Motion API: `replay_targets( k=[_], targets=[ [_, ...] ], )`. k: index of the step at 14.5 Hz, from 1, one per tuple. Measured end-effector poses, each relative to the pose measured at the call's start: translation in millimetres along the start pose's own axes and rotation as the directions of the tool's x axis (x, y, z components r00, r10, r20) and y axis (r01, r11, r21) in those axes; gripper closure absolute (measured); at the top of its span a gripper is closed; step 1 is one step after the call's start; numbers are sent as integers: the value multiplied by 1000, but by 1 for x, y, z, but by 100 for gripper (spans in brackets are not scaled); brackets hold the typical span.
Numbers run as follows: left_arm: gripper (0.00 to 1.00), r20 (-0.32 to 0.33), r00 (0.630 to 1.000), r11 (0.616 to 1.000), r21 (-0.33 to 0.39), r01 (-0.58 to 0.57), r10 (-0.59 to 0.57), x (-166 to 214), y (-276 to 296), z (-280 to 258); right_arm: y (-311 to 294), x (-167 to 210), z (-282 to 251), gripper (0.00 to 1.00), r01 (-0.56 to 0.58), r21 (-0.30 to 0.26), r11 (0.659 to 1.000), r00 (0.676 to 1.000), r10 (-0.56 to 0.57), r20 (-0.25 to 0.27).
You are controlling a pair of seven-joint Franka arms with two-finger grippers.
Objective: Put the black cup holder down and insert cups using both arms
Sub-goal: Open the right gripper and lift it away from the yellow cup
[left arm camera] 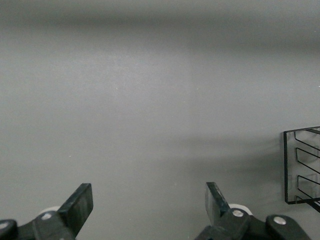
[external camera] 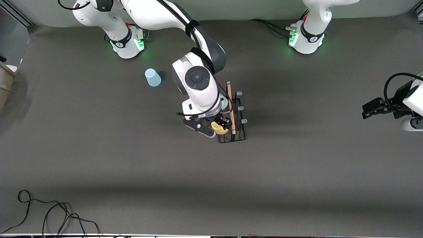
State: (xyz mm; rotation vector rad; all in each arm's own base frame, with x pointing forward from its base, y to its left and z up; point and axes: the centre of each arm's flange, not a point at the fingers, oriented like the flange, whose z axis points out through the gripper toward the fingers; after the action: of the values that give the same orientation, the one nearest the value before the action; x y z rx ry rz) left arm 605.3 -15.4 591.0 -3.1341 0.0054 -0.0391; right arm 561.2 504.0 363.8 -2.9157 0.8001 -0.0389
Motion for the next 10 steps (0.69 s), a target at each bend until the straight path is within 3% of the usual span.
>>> replay_targets(
  k=[4,10],
  targets=[
    [0,0,1000,1000,0,0,0,0,0,0,15,30,-42,0,47,-18,999,999,-46,22],
    [0,0,1000,1000,0,1,-1,0,0,0,123,138,-170,0,252,-61,966,956,-239,169]
  ],
)
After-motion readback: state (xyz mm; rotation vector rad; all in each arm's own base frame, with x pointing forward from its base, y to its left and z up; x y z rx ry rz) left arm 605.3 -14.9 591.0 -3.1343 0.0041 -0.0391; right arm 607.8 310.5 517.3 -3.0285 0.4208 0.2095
